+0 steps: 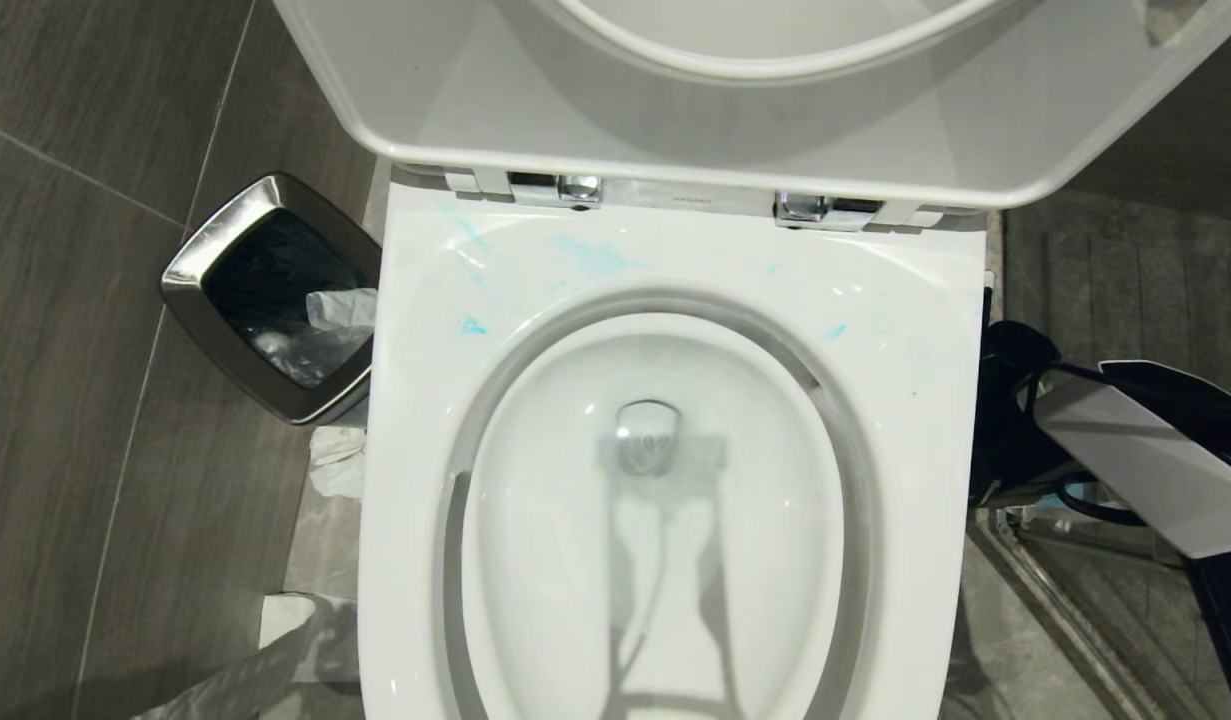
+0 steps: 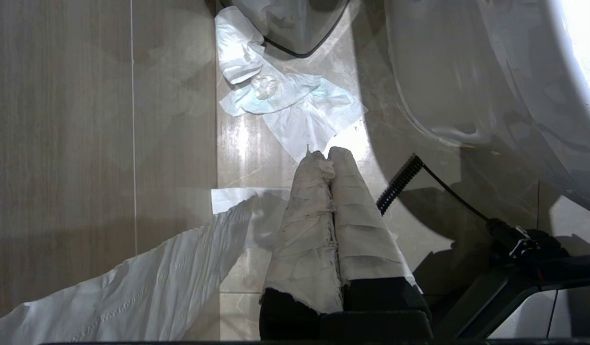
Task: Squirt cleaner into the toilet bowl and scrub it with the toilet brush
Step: Pour in the cleaning agent
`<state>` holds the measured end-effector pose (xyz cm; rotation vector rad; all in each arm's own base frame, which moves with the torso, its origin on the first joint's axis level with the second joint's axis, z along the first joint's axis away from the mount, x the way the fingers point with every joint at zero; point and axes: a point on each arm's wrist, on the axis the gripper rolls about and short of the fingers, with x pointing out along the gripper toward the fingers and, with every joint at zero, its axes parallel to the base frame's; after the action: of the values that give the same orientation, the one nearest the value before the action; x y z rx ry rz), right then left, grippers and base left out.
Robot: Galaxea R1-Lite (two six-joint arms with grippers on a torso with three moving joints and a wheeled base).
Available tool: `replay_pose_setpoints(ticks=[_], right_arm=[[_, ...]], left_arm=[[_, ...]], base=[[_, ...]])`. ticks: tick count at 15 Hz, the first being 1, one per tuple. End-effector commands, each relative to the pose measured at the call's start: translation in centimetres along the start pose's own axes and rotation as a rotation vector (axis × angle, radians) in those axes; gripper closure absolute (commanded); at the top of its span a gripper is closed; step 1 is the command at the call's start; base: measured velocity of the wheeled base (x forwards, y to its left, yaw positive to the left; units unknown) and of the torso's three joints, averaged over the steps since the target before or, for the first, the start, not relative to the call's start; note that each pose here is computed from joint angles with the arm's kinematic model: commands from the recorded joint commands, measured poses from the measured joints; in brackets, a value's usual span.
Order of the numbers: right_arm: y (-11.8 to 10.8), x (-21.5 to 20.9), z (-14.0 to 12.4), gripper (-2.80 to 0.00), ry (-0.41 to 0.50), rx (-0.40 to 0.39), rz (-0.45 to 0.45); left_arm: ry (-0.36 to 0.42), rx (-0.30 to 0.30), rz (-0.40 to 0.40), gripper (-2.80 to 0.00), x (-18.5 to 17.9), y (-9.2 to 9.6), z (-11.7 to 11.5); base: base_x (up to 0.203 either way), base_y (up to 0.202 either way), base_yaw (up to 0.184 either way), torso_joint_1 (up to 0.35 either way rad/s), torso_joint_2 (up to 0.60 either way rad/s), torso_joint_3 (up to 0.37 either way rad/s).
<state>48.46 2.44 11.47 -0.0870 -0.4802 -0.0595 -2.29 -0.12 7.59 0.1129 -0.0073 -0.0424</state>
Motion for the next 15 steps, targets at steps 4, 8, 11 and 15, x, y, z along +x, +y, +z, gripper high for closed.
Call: replay_pose_setpoints(ticks=[4,8,11,15], right_arm=[[0.7,0.4,-0.4,-2.80,-0.031,0.008,0.008],[1.5,1.1,-0.4,-2.80,-0.069,-0.023,0.014],[1.8,1.5,-0.5,-2.80,-0.096,-0.029,0.013],[1.8,1.7,-0.4,-2.80,-0.106,-0.028,0.012]], left_arm=[[0.008,0.000,-0.001,0.00,0.1,0.0,-0.2],[0.008,0.000,-0.001,0.00,0.1,0.0,-0.2],[0.008,0.000,-0.001,0.00,0.1,0.0,-0.2],[0.008,0.000,-0.001,0.00,0.1,0.0,-0.2]], base=[[0.000,0.000,0.000,0.000,0.00,0.000],[0.000,0.000,0.000,0.000,0.00,0.000],[0.000,0.000,0.000,0.000,0.00,0.000],[0.000,0.000,0.000,0.000,0.00,0.000]])
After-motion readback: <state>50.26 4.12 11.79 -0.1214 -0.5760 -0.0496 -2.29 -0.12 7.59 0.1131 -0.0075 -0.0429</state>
